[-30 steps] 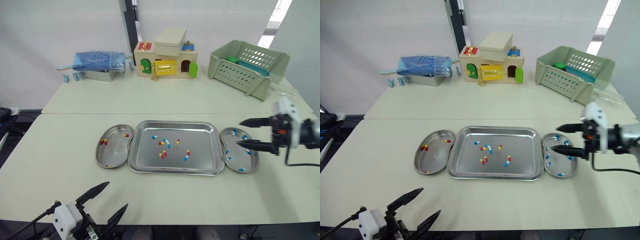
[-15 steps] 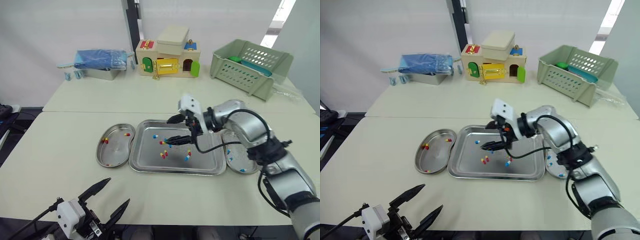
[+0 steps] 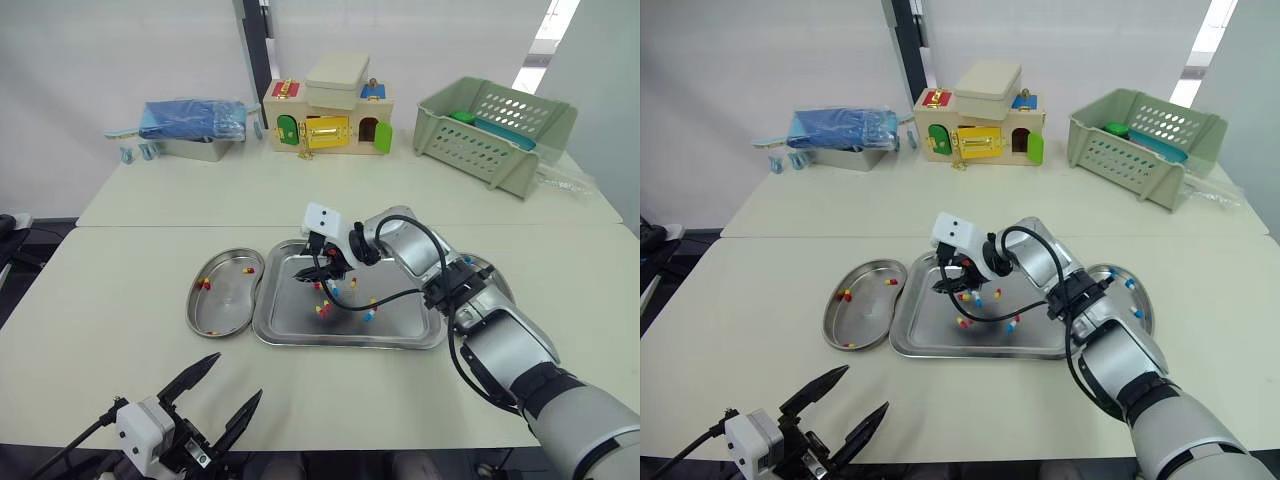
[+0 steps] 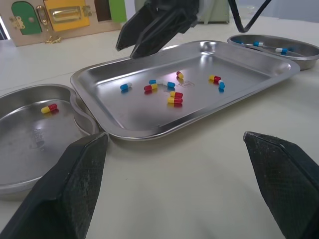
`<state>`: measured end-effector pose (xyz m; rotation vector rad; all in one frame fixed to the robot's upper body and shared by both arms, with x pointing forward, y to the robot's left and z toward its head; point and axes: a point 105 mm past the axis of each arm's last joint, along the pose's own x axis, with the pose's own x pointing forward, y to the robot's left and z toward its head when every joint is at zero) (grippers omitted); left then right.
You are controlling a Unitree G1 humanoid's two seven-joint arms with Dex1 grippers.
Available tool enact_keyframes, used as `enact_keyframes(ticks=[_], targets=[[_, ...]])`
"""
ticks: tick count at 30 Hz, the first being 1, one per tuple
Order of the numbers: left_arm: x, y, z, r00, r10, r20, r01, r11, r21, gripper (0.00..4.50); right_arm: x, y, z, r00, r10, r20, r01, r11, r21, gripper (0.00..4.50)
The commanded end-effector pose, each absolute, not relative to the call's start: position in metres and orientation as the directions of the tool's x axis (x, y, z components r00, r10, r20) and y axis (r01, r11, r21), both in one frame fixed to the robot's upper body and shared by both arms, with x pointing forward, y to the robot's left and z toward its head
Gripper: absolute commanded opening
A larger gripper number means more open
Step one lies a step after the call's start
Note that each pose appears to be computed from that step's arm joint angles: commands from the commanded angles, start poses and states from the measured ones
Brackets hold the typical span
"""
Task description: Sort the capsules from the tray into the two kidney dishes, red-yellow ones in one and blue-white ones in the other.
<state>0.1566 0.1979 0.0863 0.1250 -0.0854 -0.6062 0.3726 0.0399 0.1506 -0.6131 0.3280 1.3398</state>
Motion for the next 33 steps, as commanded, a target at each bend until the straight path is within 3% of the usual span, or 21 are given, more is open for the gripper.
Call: enact_keyframes(ticks=[1, 4, 8, 33], targets=[[0.153, 0.195, 0.092, 0.818, -0.571, 0.063, 0.557, 0.815, 0.161, 4.5, 0.378, 0.048, 0.163, 0.242, 0.813, -0.53, -0.954, 0.1, -0.282, 3.2], [0.152, 0.195, 0.092, 0.823, -0.565, 0.064, 0.551, 0.82, 0.159, 4.5, 0.383, 0.049, 0.157, 0.256, 0.804, -0.537, -0.95, 0.108, -0.291, 2.84], [0.152, 0.193, 0.092, 0.826, -0.559, 0.067, 0.544, 0.824, 0.157, 4.5, 0.385, 0.05, 0.152, 0.262, 0.799, -0.542, -0.95, 0.116, -0.289, 1.79], [0.143, 0.194, 0.084, 0.839, -0.542, 0.056, 0.53, 0.836, 0.145, 4.5, 0.393, 0.059, 0.128, 0.304, 0.773, -0.557, -0.943, 0.162, -0.289, 1.79]])
